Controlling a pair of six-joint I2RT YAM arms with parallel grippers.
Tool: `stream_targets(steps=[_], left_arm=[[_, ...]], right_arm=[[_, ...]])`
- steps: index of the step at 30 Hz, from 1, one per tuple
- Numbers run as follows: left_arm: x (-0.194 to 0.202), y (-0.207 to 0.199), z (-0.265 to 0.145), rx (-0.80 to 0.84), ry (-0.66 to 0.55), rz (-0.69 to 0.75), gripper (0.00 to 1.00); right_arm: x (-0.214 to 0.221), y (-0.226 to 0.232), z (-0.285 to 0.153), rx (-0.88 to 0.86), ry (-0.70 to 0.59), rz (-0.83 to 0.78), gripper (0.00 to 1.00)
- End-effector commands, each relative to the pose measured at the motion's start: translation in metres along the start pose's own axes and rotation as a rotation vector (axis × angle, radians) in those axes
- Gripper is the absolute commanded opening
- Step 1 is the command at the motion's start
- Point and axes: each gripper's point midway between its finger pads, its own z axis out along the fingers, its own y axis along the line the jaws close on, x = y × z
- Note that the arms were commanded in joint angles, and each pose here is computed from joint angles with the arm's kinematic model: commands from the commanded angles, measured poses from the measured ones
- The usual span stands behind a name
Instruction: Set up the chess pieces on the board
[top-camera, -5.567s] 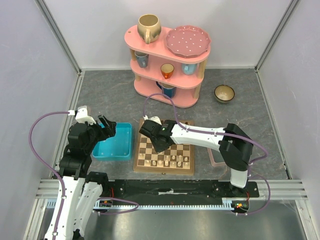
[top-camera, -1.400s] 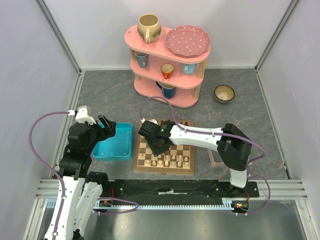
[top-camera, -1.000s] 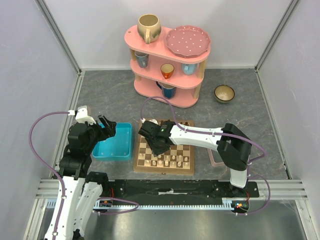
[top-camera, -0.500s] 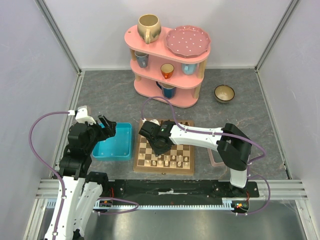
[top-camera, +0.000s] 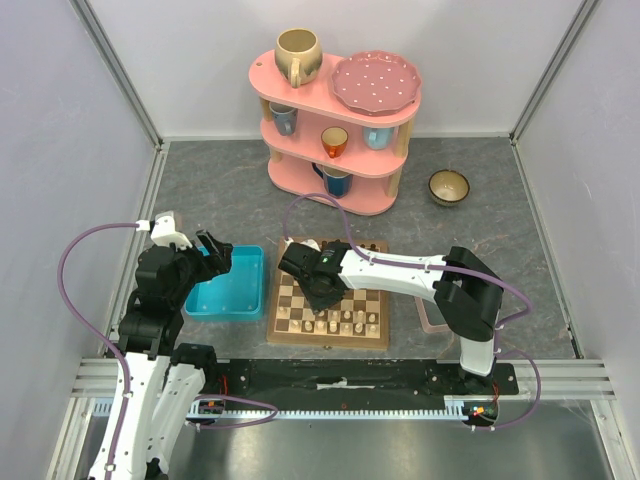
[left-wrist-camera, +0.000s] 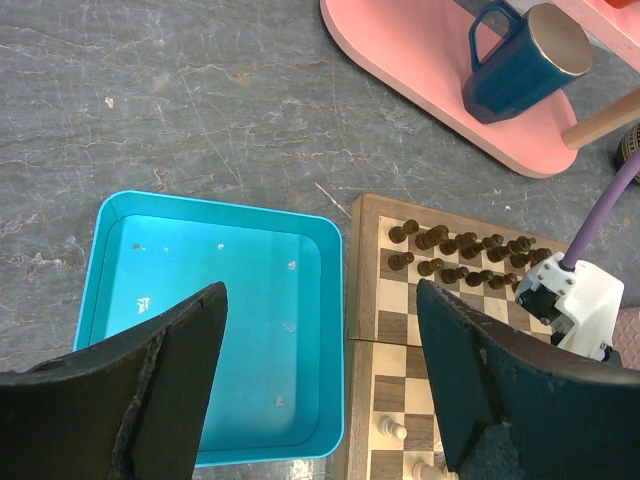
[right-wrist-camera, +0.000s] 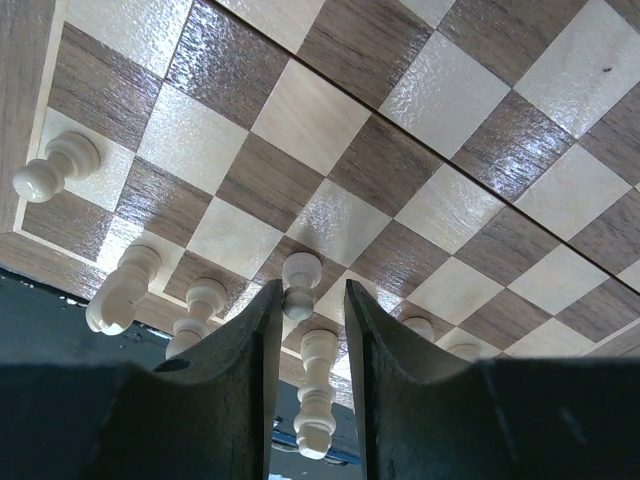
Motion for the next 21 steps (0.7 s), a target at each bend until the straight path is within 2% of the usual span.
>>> stream_targets(steps=[1,15,21], left_arm=[[-0.010,-0.005,0.002,0.031,-0.044,0.022,0.83],[-0.009,-0.005,0.002,0.030,-0.041,0.023,0.83],[-0.010,-0.005,0.002,0.030,-0.046,0.023,0.83]], right_arm=[[-0.005,-0.001,-0.013,-0.010,-0.025,-0.005,0.38],[-0.011,0.006,-0.019,-0.042,-0.044,-0.005,0.38],[-0.036,0.010,-0.041,-0.070,-0.147,0.041,0.41]])
